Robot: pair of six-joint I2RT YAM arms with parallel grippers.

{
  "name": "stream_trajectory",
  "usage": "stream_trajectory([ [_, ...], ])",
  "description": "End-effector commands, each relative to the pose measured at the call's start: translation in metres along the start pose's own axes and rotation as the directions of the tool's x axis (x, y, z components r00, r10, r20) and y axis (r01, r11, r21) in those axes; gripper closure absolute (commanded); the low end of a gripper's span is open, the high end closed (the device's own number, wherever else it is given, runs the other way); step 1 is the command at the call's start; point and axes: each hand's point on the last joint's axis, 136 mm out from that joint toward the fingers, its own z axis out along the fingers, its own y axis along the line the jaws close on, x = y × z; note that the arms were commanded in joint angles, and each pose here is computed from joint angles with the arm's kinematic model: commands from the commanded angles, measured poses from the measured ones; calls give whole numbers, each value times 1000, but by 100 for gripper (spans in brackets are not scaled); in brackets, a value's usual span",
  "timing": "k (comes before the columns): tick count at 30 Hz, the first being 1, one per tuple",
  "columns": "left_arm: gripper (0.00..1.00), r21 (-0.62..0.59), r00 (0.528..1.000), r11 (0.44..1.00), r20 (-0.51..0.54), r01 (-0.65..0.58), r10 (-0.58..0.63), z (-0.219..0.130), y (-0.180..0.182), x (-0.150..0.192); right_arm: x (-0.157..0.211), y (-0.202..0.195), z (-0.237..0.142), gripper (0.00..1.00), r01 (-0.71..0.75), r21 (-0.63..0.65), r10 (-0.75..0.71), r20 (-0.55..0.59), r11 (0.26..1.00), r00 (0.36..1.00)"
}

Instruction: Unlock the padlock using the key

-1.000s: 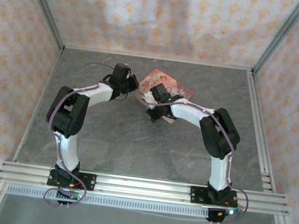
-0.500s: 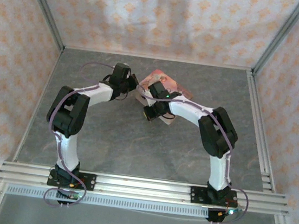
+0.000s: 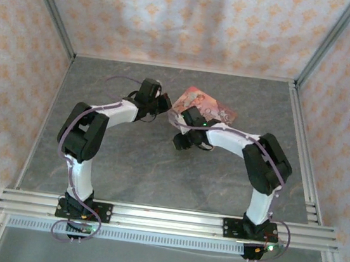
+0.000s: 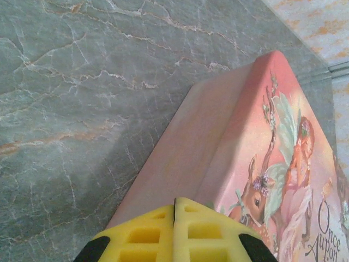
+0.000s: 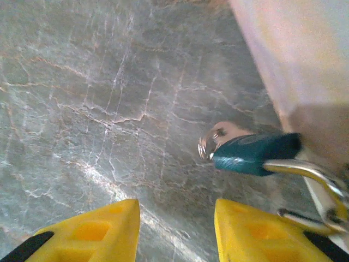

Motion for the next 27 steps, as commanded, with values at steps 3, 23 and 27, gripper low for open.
stream_trajectory([
  [3,99,-133,982,991,-181,34,-59,-2,40,57,-32,3,-42,62,-72,-26,75,144,997,987],
  [23,66,-58,998,998,-57,-22,19,-51,-4,22,10,-30,-75,61,-259,154,211,270,954,939],
  [27,63,-49,998,997,-21,-62,62,-72,-10,24,17,-40,-81,60,-329,180,268,294,927,917],
])
